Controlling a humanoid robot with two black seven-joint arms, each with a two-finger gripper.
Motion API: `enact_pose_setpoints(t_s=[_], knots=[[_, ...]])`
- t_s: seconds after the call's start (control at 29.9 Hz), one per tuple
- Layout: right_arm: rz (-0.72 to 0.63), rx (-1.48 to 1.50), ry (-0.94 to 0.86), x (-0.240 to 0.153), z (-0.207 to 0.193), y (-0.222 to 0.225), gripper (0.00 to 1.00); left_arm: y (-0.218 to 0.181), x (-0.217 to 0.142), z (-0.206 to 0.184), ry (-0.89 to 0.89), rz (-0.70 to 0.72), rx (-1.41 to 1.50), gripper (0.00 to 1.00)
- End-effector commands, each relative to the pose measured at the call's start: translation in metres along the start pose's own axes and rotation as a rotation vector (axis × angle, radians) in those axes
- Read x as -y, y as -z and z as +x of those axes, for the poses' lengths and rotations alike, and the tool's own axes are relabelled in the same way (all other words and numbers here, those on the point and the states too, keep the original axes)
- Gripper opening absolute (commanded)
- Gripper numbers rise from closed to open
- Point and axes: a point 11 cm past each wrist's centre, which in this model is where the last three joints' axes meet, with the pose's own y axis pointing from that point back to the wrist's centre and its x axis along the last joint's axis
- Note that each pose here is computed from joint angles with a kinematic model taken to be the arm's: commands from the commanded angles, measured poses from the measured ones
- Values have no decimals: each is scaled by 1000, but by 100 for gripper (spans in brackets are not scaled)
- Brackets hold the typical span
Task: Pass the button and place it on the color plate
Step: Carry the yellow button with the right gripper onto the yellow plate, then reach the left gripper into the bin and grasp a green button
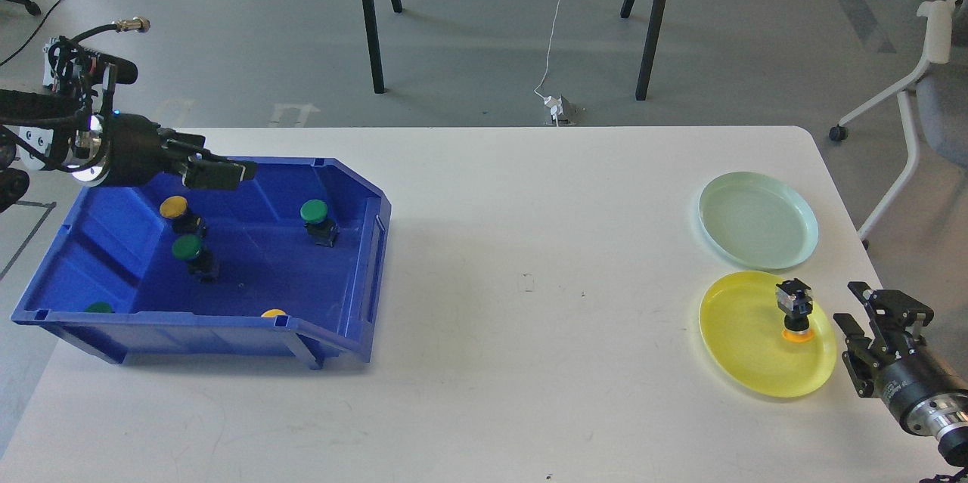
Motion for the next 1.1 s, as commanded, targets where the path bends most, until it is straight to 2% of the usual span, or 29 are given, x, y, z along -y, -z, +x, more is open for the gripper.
enact_pose_setpoints(t_s=[0.0, 0.2, 0.33, 0.4, 0.6, 0.84, 1.07], knots=[[45, 30, 38, 4, -12, 17, 96, 16, 9, -25, 82, 58, -3, 99], [306, 82, 91, 12, -23, 116, 96, 28, 16, -69, 188, 91, -31, 99], [514, 116, 169, 24, -35, 191, 96, 28, 16, -76, 201, 92, -38, 99], [570, 130, 202, 30, -45, 212, 96, 28, 17, -81, 207, 88, -50, 99], [572, 174, 243, 38, -65, 209, 96, 34, 21, -96, 232, 108, -82, 99], [546, 188, 238, 35, -61, 196, 96, 45, 28, -105, 245, 148, -129, 99], [542, 192, 255, 34, -62, 194, 96, 37, 39, -102, 237, 128, -140, 99]])
